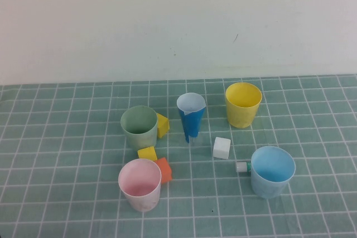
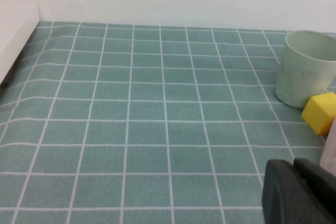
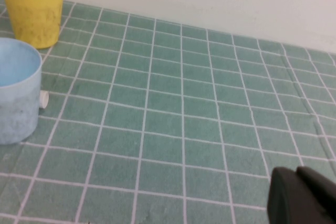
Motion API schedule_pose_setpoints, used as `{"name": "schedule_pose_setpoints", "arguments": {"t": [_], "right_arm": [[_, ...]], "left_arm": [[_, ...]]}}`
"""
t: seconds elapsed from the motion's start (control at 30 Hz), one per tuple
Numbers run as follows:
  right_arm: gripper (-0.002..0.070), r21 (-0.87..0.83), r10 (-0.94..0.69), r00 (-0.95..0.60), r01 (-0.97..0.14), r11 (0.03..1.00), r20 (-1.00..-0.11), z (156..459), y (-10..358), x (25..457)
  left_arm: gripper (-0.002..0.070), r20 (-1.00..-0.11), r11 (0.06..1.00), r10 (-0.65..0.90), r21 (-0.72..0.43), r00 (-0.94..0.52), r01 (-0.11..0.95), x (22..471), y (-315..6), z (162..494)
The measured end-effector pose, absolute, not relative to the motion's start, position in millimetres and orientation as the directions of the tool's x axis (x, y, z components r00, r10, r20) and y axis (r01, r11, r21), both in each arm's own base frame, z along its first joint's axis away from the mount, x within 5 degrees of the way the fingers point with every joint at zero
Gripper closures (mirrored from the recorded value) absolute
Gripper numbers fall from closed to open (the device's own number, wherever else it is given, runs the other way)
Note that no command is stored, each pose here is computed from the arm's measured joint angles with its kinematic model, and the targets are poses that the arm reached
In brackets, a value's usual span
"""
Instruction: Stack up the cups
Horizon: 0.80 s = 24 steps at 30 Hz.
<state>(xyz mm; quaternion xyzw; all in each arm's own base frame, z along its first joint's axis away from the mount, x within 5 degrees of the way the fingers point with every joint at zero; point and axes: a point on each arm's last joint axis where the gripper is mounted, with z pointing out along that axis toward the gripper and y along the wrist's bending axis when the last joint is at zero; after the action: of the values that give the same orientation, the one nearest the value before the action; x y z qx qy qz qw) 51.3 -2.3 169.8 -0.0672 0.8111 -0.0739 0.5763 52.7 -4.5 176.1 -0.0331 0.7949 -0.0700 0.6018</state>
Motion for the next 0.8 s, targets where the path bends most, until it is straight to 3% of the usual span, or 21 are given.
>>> {"name": "schedule_pose_setpoints", "arguments": {"t": [0.8], "right_arm": [[0.0678, -0.2, -0.196, -0.287, -0.015, 0.98, -0.938, 172.0, -2.4, 52.7]], "left_arm": [[0.0677, -0.958, 0.988, -0.136, -0.149, -0.251, 0.033, 53.3, -4.3, 178.1]]}}
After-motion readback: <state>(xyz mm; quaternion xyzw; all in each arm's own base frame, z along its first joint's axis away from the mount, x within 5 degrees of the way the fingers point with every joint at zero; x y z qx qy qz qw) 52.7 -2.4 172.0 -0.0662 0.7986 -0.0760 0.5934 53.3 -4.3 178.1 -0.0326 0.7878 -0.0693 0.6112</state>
